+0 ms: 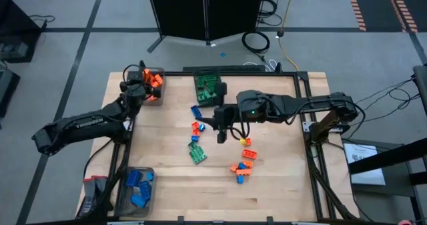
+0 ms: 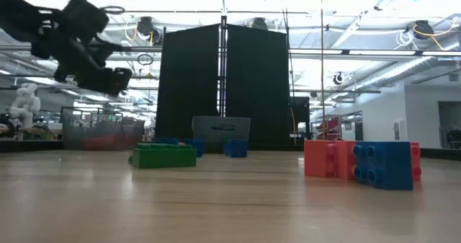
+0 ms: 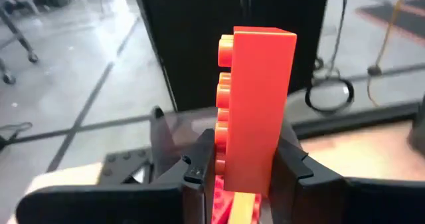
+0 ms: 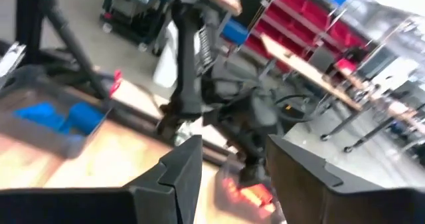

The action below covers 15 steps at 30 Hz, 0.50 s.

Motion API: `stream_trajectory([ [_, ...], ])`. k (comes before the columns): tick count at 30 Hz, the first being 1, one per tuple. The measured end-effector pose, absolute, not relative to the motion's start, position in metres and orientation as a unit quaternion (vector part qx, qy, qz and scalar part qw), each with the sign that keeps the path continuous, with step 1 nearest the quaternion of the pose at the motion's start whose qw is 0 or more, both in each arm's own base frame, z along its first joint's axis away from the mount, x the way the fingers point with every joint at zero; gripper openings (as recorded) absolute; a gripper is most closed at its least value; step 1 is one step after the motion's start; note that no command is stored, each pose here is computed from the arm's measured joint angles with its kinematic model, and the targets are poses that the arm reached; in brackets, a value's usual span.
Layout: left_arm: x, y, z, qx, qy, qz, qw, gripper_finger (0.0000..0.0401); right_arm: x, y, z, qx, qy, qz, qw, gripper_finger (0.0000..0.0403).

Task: Sort blocks
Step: Put the orange game piece into the top left black transparent bin

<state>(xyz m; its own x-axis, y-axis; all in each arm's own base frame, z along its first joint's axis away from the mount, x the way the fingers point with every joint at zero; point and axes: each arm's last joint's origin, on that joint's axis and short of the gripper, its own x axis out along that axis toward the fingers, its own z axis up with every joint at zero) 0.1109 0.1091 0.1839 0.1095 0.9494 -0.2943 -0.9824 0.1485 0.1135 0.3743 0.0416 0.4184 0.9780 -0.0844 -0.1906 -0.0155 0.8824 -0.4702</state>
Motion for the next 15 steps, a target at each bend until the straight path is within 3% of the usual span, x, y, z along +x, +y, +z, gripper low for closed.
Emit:
stream_trajectory([
  [5, 0.111, 0.115, 0.173, -0.081, 0.190, 0.624, 0.753, 0.0087, 0.370, 0.041, 0.402, -0.218, 0.188, -0.004, 0.958, 0.0159],
  [11, 0.112, 0.117, 0.170, -0.053, 0.223, 0.616, 0.754, 0.0194, 0.368, 0.037, 0.367, -0.172, 0.330, -0.002, 0.928, 0.0160],
  [15, 0.111, 0.116, 0.169, -0.050, 0.232, 0.620, 0.748, 0.0242, 0.378, 0.038, 0.341, -0.152, 0.389, -0.004, 0.908, 0.0160],
])
